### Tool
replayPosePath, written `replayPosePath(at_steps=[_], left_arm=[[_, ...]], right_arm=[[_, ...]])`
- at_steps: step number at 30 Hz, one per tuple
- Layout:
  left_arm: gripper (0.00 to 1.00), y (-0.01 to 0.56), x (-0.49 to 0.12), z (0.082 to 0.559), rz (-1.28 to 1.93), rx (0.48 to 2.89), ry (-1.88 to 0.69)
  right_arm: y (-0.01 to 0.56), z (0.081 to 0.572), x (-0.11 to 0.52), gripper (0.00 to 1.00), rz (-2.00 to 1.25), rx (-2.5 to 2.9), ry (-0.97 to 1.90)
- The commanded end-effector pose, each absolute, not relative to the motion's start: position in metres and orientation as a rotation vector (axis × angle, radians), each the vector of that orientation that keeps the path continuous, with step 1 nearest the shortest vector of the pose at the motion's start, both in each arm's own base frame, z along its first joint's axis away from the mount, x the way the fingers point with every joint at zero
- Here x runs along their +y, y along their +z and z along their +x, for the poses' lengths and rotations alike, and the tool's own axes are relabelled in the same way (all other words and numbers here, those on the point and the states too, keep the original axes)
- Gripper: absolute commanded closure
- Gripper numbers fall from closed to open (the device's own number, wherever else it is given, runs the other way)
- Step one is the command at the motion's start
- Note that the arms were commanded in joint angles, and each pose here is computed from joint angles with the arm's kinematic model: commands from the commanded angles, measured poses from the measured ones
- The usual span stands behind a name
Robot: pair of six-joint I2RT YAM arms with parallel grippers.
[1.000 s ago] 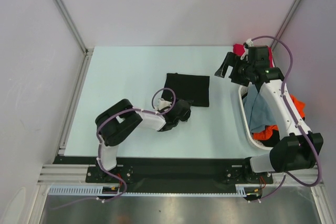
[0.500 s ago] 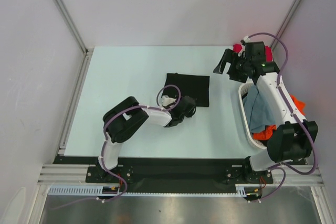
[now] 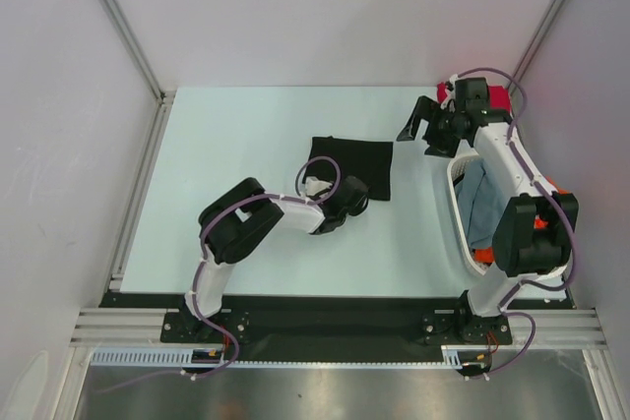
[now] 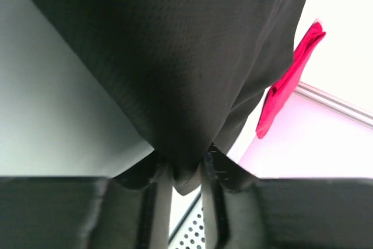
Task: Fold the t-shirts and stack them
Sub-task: Neatly place the folded tshirt to the corner
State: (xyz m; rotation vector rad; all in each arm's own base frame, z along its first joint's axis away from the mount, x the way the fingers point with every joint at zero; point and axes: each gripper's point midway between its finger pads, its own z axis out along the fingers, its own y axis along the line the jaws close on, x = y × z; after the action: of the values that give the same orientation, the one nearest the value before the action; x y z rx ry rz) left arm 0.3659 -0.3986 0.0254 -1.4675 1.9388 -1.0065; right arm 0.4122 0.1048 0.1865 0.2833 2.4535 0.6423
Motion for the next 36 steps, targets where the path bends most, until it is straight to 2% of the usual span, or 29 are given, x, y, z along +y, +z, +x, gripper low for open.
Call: replayPosePath(at_steps=[1, 5, 6, 8, 16, 27, 36], left_arm=[[0.76, 0.036, -0.393, 0.378, -1.447, 1.915, -1.023], [0.84, 0.052, -0.393, 0.382, -1.423, 1.910, -1.072], [0.90, 0.057, -0.391, 0.383, -1.425, 1.899, -1.085], [0.92, 0.065, -0.390, 0.386, -1.417, 1.895, -1.108], [0.96, 0.095, -0.384, 0.399, -1.420, 1.841, -1.179], [0.98, 0.108, -0.381, 0.409, -1.436, 1.809, -1.219], [1.00, 0.121, -0.381, 0.410, -1.431, 1.795, -1.254]], right_arm=[[0.190, 0.422, 0.120, 0.00, 0.196, 2.440, 0.791], [0.173, 0.429, 0.129, 0.00, 0.168, 2.486, 0.854], [0.175, 0.433, 0.129, 0.00, 0.152, 2.486, 0.860], [0.155, 0.434, 0.129, 0.00, 0.152, 2.549, 0.897], [0.135, 0.458, 0.147, 0.00, 0.151, 2.568, 1.078], [0.101, 0.461, 0.167, 0.00, 0.255, 2.628, 1.287], [0.082, 0.457, 0.166, 0.00, 0.308, 2.678, 1.299]])
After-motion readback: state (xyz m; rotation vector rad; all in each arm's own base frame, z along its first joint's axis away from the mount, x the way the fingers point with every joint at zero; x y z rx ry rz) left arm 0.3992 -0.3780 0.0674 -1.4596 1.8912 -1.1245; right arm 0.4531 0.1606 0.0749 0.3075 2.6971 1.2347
